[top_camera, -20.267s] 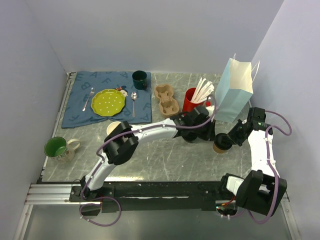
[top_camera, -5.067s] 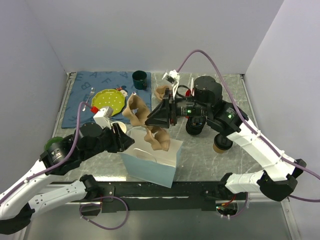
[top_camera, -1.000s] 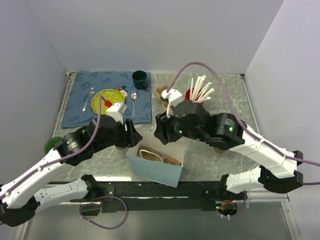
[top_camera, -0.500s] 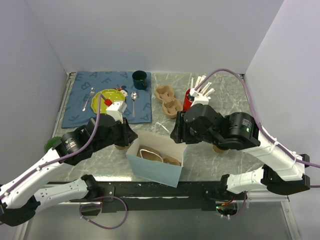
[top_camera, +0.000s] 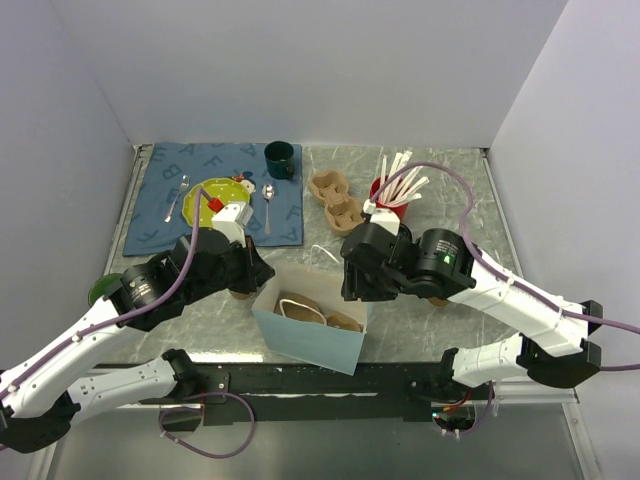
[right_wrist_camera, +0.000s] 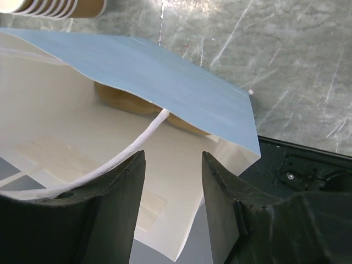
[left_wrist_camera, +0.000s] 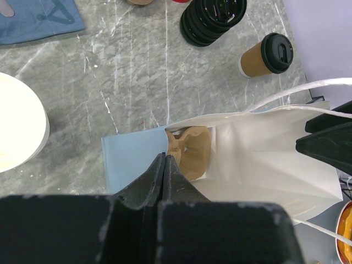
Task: Pack the takeout coffee
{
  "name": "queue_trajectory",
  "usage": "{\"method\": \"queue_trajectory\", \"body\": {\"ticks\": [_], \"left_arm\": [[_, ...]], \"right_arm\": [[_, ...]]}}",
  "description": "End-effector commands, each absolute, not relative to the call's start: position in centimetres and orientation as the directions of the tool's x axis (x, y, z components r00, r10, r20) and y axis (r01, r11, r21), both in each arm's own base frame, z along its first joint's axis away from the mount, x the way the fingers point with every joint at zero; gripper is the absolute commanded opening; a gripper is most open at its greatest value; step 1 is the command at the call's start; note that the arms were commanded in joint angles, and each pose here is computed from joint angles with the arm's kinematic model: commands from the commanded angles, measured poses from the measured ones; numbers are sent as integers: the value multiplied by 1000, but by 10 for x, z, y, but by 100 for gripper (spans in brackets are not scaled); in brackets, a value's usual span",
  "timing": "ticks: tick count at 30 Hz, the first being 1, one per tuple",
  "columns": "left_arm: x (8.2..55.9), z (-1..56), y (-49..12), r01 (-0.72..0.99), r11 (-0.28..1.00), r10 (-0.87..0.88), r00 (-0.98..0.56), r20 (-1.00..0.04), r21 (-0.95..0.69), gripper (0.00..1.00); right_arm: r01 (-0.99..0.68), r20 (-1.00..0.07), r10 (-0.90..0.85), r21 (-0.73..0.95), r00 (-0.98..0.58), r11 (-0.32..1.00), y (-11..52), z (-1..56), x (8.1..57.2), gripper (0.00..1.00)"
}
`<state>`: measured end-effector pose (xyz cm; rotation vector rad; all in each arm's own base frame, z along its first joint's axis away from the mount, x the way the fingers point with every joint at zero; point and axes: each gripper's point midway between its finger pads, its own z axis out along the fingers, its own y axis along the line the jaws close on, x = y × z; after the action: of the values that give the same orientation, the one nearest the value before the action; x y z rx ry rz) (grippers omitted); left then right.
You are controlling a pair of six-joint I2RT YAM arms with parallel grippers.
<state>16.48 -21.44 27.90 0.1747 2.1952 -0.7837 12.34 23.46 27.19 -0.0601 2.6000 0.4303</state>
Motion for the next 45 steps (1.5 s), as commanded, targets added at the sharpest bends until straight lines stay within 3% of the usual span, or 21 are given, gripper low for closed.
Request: {"method": "queue_trajectory", "body": {"ticks": [1,12,20,26,33,36,37,38,41,45], "left_arm": [[163,297,-216,372,773,-157,-673,-723,-514,1],[164,298,-213,347,790,-156,-684,-713,-505,1],[161,297,-214,341,783,-164,-693,-702,-520,1],[160,296,-214,340,781,-163,-698,-697,-523,1],[160,296,-216,333,778,-172,-702,-691,-532,1],[160,297,-216,333,776,-176,-702,-690,-536,1],[160,298,-216,332,775,-178,-702,-689,-538,2],[161,297,-215,329,779,-177,-702,-690,-535,4],[159,296,-208,301,802,-169,-713,-681,-515,38],[154,295,-200,312,817,-137,-712,-688,-486,52]], "right_arm": [[-101,-463,-26,137,-886,985,187,274,115,53],[-21,-502,54,143,-863,989,138,280,131,52],[-18,-424,48,151,-904,988,139,263,118,52],[-38,-425,47,189,-904,981,148,269,119,52],[-20,-324,45,192,-945,981,160,245,98,51],[-28,-313,35,195,-949,980,167,240,97,47],[-31,-318,33,195,-948,980,168,241,98,39],[-31,-332,33,185,-943,982,168,242,102,34],[-41,-373,31,182,-927,983,173,252,113,16],[-67,-385,8,182,-923,981,181,258,119,10]]}}
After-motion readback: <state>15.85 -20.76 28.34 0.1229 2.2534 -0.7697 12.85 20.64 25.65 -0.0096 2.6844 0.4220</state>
